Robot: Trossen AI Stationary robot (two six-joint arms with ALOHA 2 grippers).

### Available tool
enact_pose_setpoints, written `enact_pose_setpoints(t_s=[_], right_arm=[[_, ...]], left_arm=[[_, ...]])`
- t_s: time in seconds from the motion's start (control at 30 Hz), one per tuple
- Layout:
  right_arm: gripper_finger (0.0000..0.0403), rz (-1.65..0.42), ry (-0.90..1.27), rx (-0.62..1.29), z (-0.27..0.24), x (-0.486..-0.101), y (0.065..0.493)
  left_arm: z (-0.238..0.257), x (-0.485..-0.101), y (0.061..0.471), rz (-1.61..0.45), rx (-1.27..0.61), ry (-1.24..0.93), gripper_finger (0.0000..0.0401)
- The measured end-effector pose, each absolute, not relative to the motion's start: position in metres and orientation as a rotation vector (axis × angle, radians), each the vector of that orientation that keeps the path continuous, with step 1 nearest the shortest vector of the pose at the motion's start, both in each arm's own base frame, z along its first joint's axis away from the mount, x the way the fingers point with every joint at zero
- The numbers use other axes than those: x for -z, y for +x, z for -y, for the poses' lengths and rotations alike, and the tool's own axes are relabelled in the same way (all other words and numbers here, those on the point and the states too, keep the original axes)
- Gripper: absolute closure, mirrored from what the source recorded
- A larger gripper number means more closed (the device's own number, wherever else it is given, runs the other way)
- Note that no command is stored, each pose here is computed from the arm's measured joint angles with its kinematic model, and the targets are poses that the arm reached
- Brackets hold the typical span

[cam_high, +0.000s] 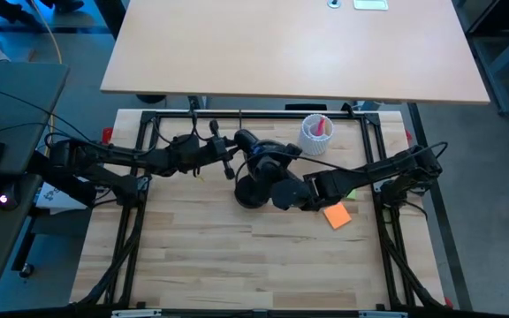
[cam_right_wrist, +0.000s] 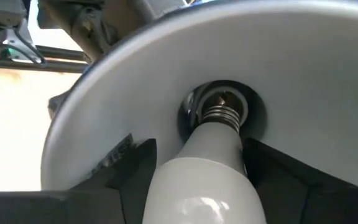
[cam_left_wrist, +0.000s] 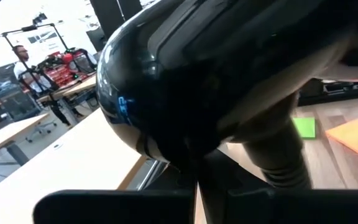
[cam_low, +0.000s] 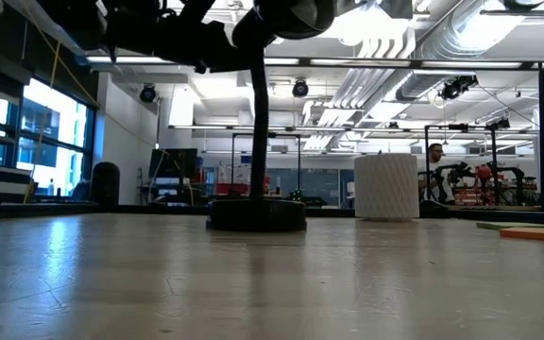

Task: Screw lightbulb
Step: Insert the white lightbulb into the black lamp

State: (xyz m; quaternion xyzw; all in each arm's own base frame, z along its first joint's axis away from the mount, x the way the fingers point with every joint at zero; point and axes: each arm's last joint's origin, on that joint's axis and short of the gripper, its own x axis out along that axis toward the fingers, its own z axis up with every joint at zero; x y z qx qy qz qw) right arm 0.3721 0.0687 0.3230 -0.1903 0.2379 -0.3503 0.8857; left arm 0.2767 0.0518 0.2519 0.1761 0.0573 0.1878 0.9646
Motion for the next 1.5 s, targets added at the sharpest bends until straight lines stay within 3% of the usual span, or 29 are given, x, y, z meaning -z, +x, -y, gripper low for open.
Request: enact_pose_setpoints(t_s=[0.7,1.1,1.5], right_arm=[[0.0189,-0.463,-0.396,0.702,-0.068,-0.340,0.361],[0.0193,-0.430,-0.410,0.595,-0.088,-0.354,0.348],[0.0217,-0.511,-0.338,0.534,-0.103,-0.358,0.312]], left_arm=[[-0.052,-0.251,0.276,-0.129,-0.393,0.356,0.0401],[-0.052,-0.251,0.276,-0.137,-0.406,0.370,0.0401],[-0.035,-0.285,0.242,-0.107,-0.382,0.377,0.0401]])
